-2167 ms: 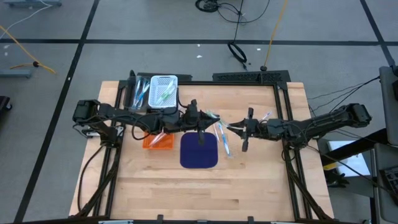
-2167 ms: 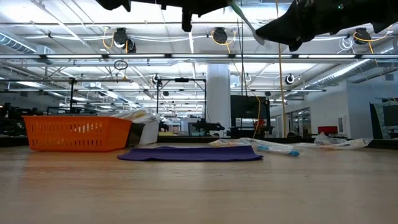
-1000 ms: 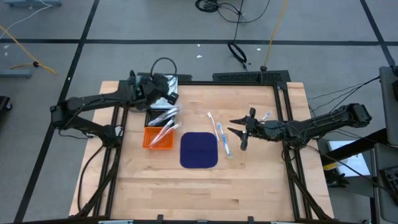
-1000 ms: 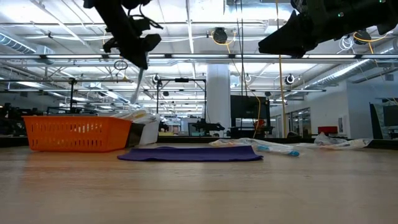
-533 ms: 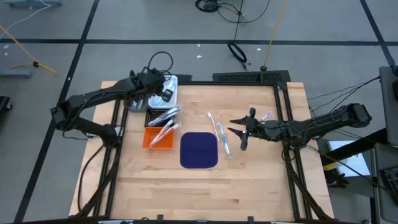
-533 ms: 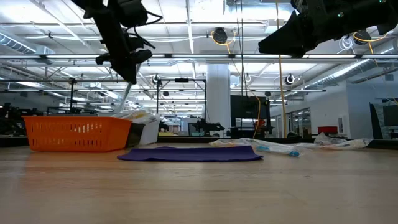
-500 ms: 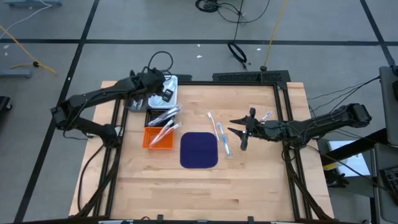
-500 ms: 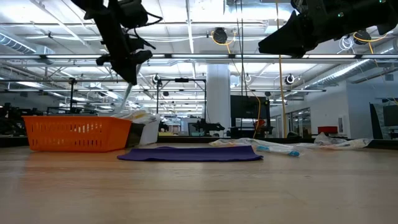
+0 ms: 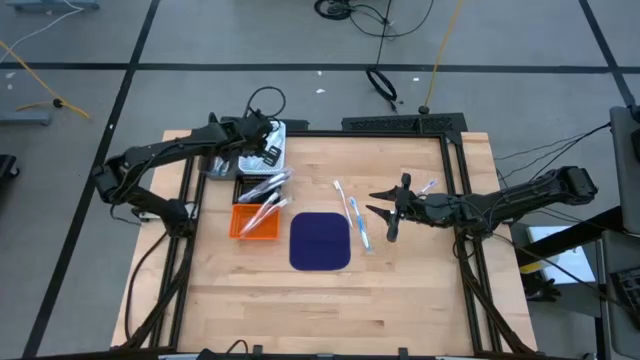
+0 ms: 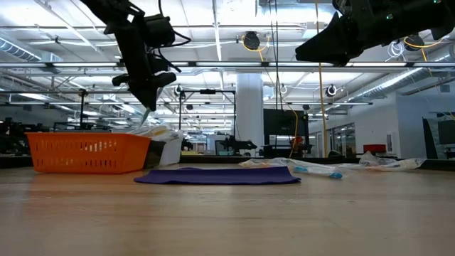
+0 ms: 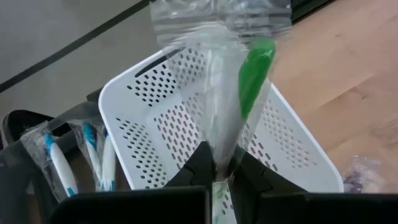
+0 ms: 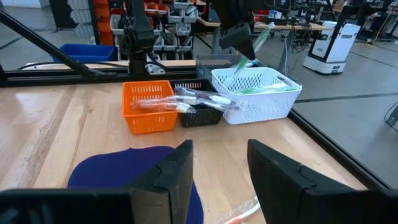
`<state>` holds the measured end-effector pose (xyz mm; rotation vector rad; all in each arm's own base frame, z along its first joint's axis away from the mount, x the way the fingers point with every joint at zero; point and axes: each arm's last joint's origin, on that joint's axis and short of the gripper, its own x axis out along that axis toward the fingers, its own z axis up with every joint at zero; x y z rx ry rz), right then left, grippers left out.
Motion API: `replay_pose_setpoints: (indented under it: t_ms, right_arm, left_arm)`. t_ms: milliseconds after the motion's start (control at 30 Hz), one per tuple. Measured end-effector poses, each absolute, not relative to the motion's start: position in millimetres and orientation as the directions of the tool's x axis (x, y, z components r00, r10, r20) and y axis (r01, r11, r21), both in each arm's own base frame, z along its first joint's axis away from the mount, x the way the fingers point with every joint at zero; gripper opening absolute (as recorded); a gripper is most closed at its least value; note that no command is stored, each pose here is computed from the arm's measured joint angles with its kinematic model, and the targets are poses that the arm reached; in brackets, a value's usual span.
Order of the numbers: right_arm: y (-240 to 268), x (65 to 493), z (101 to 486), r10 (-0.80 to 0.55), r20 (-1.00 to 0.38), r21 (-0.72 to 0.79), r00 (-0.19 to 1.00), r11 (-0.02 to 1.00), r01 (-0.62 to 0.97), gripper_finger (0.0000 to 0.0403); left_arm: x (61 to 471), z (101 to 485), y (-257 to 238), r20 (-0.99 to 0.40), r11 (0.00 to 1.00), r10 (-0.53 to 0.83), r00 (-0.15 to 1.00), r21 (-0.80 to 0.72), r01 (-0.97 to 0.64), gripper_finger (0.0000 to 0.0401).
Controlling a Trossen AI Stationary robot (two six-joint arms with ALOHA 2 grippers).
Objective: Pick & Place Toothbrushes
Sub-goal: Put the green toothbrush into the white bin, then put the violet toothbrush into the black bin
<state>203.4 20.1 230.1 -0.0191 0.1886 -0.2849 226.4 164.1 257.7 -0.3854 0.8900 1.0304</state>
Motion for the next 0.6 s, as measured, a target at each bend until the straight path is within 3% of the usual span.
replay_pose_setpoints:
  t_ms: [600]
  right_arm:
    - [20.1, 203.3, 229.7, -0.281, -0.186, -0.047, 0.941, 0.96, 0.277, 0.0142]
  left_arm:
    - [227.3, 259.3, 165.2, -0.771, 0.474, 0.598, 0.218, 0.121, -0.872, 0.0189]
